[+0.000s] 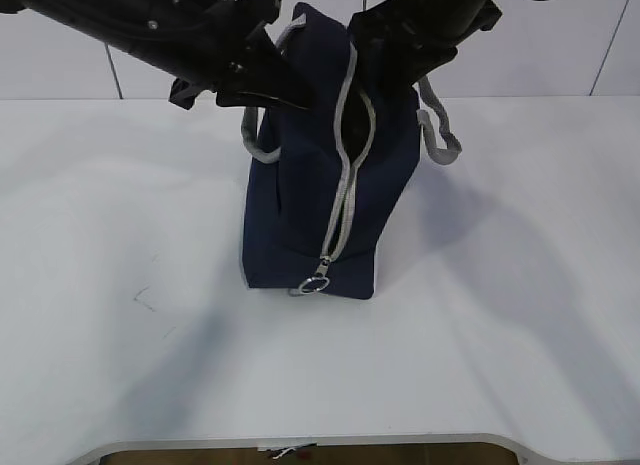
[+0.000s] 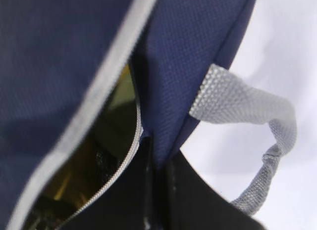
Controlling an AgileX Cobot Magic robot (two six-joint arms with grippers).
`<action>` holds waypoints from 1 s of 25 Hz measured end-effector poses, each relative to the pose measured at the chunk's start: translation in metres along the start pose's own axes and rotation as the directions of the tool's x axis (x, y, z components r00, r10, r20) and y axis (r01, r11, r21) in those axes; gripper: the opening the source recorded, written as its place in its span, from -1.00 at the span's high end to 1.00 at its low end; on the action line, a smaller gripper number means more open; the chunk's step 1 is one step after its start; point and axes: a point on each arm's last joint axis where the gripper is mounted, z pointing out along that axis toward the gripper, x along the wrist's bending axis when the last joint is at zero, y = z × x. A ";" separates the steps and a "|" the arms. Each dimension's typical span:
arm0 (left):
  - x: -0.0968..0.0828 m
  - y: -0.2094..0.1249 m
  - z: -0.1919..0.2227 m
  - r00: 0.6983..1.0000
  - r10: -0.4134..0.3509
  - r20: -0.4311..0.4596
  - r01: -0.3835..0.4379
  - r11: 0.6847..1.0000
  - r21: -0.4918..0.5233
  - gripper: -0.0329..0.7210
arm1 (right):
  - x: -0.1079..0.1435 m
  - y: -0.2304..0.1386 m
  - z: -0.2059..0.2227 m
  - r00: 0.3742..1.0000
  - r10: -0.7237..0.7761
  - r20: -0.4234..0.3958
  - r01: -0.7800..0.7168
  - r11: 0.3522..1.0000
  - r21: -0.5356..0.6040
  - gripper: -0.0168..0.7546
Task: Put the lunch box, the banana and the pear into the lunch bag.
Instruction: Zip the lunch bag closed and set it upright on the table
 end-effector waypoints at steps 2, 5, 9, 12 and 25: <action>-0.005 -0.002 0.004 1.000 0.007 0.008 -0.007 1.000 0.009 0.88 | 0.000 0.000 0.000 1.000 0.002 0.002 -0.002 1.000 0.000 0.92; -0.006 -0.003 0.005 1.000 0.010 0.009 -0.010 1.000 0.006 0.88 | 0.000 0.000 0.000 1.000 0.002 0.002 -0.002 1.000 0.000 0.92; -0.006 -0.003 0.005 1.000 0.008 0.009 -0.008 1.000 0.002 0.88 | 0.000 0.000 0.000 1.000 0.001 0.003 -0.001 1.000 0.000 0.92; -0.008 -0.003 0.005 1.000 -0.003 0.027 0.003 1.000 0.009 0.88 | 0.000 0.000 -0.001 1.000 0.002 0.001 -0.002 1.000 -0.002 0.92; 0.002 -0.005 0.015 1.000 -0.022 0.017 0.021 0.999 0.035 0.76 | 0.005 0.002 -0.001 0.998 0.046 -0.049 -0.047 0.999 -0.010 0.87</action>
